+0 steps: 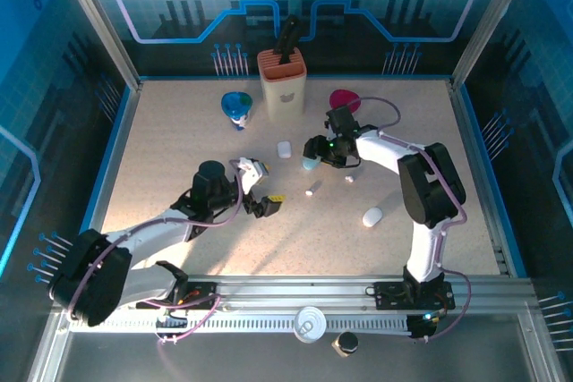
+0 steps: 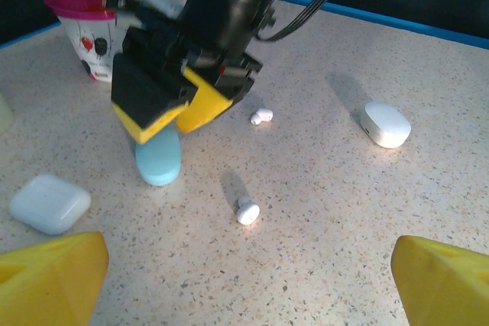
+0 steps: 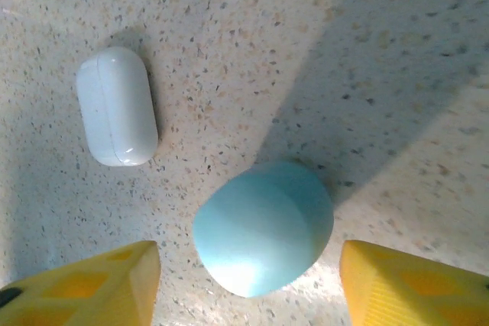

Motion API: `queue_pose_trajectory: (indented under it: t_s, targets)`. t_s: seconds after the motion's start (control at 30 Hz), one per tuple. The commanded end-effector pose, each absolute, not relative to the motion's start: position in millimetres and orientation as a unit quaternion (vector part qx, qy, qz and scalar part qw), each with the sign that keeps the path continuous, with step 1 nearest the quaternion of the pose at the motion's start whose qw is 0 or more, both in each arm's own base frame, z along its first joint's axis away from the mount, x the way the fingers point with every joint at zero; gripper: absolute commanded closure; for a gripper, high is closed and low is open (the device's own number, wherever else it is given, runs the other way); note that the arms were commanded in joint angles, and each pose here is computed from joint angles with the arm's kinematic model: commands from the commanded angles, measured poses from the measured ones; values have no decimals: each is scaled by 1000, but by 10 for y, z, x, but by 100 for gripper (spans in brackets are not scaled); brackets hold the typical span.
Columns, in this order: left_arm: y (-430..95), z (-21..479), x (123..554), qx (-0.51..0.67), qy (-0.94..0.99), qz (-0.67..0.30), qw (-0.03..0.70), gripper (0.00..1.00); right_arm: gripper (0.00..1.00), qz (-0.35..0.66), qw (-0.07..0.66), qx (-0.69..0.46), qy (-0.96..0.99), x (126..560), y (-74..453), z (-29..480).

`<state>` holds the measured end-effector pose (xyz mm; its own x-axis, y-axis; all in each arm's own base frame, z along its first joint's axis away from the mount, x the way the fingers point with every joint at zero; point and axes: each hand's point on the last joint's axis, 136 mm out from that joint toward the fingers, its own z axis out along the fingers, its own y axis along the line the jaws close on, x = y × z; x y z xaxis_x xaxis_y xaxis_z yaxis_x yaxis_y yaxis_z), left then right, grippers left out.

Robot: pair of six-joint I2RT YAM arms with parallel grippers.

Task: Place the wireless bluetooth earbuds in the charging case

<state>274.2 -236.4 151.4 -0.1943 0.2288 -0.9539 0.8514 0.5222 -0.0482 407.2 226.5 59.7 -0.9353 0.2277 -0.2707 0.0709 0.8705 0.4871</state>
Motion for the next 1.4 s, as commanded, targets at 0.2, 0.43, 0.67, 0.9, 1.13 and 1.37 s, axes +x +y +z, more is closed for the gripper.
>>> queue_pose_trajectory:
  t_s: [0.2,0.43,0.67,0.9,1.13,1.37]
  targets:
    - [-2849,1682,2893,381,706,-335,494,1,22,173,243,122,947,3630,1504,1271]
    - [-3401,1578,2977,344,768,-343,417,2,20,136,232,203,942,3089,738,1303]
    - [-3964,1359,2859,348,824,-313,320,2,21,131,205,301,922,2643,138,1043]
    - [-4397,1148,2738,357,873,-246,224,2,21,155,221,396,878,2524,-333,1005]
    - [-4764,933,2635,368,892,-207,162,4,22,197,236,440,844,2496,-470,1001]
    - [-4889,608,2555,386,900,-173,107,4,23,212,238,453,833,2453,-508,987]
